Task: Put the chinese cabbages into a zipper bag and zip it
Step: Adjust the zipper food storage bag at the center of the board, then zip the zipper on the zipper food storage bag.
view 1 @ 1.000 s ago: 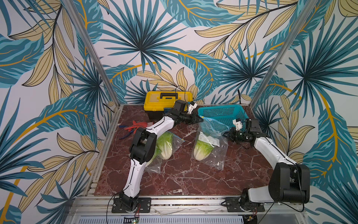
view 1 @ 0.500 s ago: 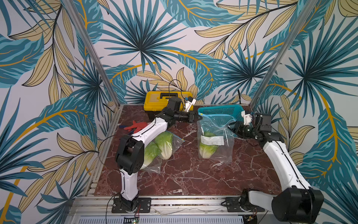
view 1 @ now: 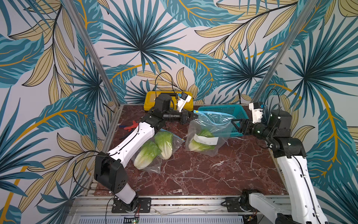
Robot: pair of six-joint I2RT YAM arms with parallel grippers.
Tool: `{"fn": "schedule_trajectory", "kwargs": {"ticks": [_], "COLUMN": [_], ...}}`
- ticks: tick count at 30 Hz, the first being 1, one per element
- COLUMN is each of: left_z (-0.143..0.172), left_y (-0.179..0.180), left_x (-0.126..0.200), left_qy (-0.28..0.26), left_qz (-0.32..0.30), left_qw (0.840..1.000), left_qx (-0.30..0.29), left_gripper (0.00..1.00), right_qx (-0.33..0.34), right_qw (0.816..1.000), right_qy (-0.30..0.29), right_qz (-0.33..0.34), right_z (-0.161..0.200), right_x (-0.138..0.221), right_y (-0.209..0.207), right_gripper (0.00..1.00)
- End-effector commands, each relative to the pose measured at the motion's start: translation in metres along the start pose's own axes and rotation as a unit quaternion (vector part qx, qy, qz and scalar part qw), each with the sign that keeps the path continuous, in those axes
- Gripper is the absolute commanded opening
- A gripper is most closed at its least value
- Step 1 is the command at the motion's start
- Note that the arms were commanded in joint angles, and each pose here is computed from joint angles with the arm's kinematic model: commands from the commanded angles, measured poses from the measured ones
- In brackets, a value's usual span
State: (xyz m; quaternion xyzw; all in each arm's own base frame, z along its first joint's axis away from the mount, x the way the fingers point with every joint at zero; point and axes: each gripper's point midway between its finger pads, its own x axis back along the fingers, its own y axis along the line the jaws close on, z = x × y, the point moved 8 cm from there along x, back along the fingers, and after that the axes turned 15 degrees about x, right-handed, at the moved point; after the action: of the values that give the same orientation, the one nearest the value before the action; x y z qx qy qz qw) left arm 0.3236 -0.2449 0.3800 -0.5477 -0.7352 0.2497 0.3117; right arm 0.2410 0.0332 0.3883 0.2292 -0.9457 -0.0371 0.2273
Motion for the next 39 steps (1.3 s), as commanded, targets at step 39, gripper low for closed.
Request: {"fn": "schedule_trajectory", "kwargs": {"ticks": [39], "left_z": [0.054], "left_y": [-0.013], "left_x": [0.013], "left_qy": [0.067], "left_qz": [0.066], "left_qw": [0.985], "left_qx": [-0.142], "left_gripper": [0.0], "right_qx": [0.187], "right_qw": [0.913], "right_qy": [0.123], "right_qz": [-0.343], "right_z": [-0.032], "right_x": [-0.1], "right_y": [0.136], "right_gripper": [0.24]}}
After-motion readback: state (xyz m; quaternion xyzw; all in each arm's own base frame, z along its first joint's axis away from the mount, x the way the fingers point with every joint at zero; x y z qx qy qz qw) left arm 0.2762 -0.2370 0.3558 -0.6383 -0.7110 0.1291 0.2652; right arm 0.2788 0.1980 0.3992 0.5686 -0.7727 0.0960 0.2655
